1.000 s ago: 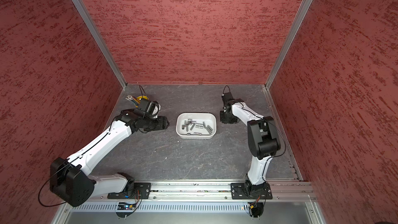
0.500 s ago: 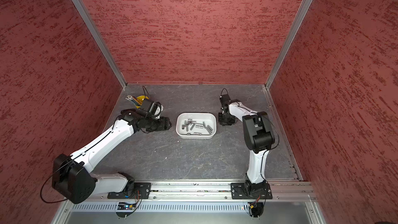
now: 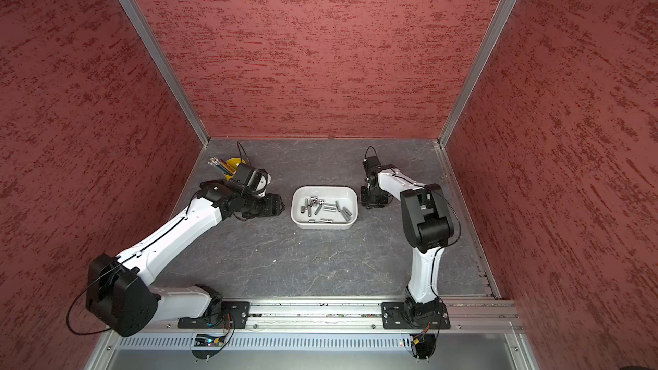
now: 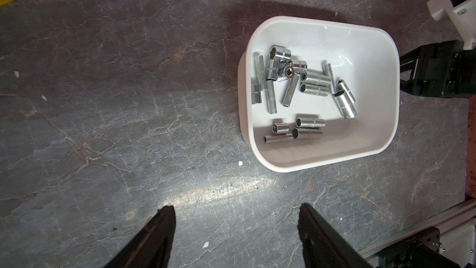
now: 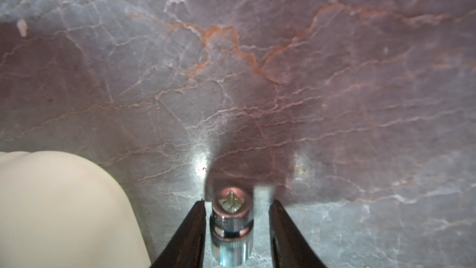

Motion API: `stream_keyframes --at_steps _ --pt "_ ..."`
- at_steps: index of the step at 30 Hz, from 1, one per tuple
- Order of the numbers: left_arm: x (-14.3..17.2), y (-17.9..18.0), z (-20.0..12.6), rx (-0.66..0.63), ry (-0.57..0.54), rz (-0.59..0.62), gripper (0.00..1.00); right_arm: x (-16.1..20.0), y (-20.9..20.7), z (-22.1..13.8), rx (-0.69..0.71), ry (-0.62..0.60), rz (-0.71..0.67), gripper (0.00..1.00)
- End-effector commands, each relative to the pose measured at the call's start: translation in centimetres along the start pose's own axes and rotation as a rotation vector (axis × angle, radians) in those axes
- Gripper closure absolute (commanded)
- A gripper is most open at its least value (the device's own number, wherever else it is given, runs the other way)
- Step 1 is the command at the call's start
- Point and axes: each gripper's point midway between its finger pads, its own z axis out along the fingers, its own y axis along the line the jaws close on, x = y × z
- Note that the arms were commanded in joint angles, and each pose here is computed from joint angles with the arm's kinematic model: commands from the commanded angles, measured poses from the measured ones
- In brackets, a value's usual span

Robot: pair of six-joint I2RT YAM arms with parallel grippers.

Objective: Take out the socket from the storage box
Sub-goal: Place the socket head at the center of the board, then pick up the socket head from the storage box.

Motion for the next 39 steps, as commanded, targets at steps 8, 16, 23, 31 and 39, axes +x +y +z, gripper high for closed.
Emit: stream_keyframes --at_steps 8,16,23,31,39 --pt "-0.4 -1.1 0.0 0.013 0.010 0.022 0.22 -2.1 1.1 -3.9 -0.053 -0.147 0.025 0.46" --pt "-2.4 -5.2 1.2 0.002 0.054 0.108 0.34 -0.3 -0.1 -7.4 -0.093 -0.325 0.084 0.49" --pt "-3.9 -7.7 7.0 -0.088 0.149 0.161 0.48 2.4 -0.8 -8.3 -0.129 -0.395 0.090 0.53" --pt "-4.2 -6.3 13.2 -0.171 0.234 0.133 0.61 2.9 -1.1 -8.9 -0.145 -0.444 0.097 0.54" --pt "-4.6 -5.7 15.2 -0.183 0.231 0.131 0.69 2.8 -0.8 -8.3 -0.149 -0.419 0.090 0.58"
